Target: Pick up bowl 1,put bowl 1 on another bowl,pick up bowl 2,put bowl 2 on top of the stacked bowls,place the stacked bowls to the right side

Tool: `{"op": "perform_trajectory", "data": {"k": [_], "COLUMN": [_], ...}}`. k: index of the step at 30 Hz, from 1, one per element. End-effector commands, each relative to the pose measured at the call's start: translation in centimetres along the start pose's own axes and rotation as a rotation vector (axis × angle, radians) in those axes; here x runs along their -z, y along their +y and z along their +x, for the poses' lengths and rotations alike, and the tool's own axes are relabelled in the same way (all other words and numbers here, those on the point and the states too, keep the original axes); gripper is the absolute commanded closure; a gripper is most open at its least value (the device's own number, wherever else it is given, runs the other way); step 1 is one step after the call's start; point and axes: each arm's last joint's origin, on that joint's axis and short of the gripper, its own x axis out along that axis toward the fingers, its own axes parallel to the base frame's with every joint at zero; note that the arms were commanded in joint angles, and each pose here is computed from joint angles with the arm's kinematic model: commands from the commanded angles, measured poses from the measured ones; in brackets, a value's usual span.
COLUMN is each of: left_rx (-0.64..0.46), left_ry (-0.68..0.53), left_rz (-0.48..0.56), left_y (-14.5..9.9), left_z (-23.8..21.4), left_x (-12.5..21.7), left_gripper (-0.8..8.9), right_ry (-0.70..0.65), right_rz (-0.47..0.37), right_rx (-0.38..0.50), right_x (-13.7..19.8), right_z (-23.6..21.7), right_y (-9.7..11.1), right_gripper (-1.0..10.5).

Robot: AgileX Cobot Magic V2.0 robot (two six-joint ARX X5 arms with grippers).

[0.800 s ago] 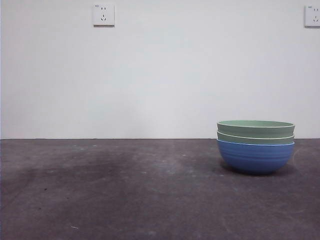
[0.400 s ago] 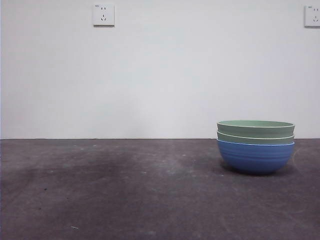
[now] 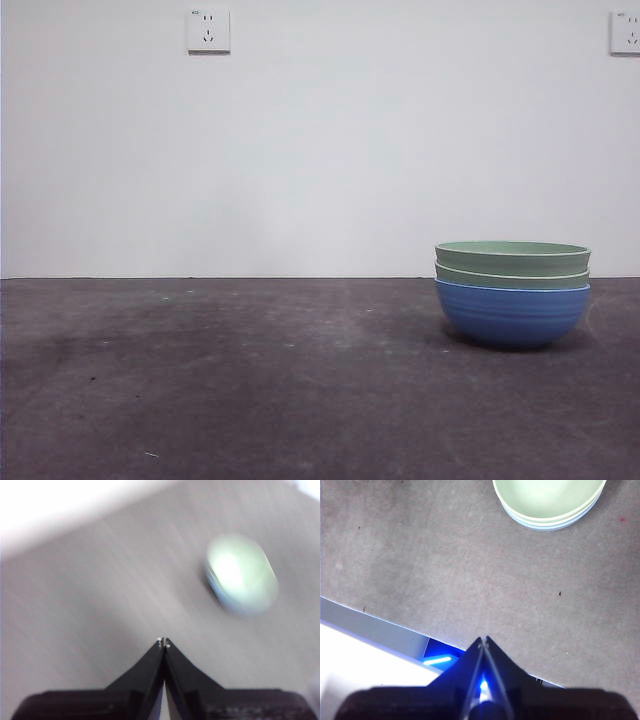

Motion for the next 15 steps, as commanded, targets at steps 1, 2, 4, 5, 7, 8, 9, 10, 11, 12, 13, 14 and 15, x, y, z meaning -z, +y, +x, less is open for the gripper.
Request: {"op": "perform_trajectory", "data": {"k": [1, 2, 4, 5, 7, 8, 9, 10, 11, 12, 13, 14, 15], "left_rx": [-0.062, -0.089, -0.155, -0.190, -0.280, -0.320, -0.373, -0.411, -0.444, -0.474, -0.494, -0.505, -0.512], "left_ry": [-0.208, -0.272, -0.371, -0.408, -0.477, -0.497, -0.518, -0.528, -0.535, -0.541, -0.541, -0.540, -0.534], "left_rz": [0.047, 0.049, 0.050, 0.050, 0.057, 0.063, 0.061, 0.055, 0.048, 0.043, 0.038, 0.031, 0.028], "left_y": [1.0, 1.3, 1.7, 1.8, 2.1, 2.2, 2.3, 2.4, 2.5, 2.6, 2.6, 2.6, 2.6], "left_z": [-2.6, -3.3, -4.3, -4.5, -4.6, -4.5, -4.2, -3.9, -3.5, -2.9, -2.4, -1.8, -1.3], "left_x": [0.1, 0.6, 1.9, 2.6, 4.8, 5.8, 7.3, 8.4, 9.5, 11.0, 12.1, 13.5, 14.6], "left_gripper": [8.16, 8.16, 8.16, 8.16, 8.16, 8.16, 8.16, 8.16, 8.16, 8.16, 8.16, 8.16, 8.16], "right_ry": [-0.002, -0.002, -0.002, -0.002, -0.001, -0.002, -0.002, -0.002, -0.002, -0.002, -0.002, -0.002, -0.002], "right_rz": [0.005, 0.005, 0.005, 0.005, 0.005, 0.005, 0.005, 0.005, 0.005, 0.005, 0.005, 0.005, 0.005], "right_rx": [0.003, 0.003, 0.003, 0.003, 0.002, 0.003, 0.003, 0.003, 0.003, 0.003, 0.003, 0.003, 0.003], "right_x": [0.0, 0.0, 0.0, 0.0, 0.0, 0.0, 0.0, 0.0, 0.0, 0.0, 0.0, 0.0, 0.0], "right_z": [0.0, 0.0, 0.0, 0.0, 0.0, 0.0, 0.0, 0.0, 0.0, 0.0, 0.0, 0.0, 0.0], "right_y": [0.0, 0.0, 0.0, 0.0, 0.0, 0.0, 0.0, 0.0, 0.0, 0.0, 0.0, 0.0, 0.0], "right_gripper": [9.4, 9.4, 9.4, 9.4, 9.4, 9.4, 9.4, 9.4, 9.4, 9.4, 9.4, 9.4, 9.4]}}
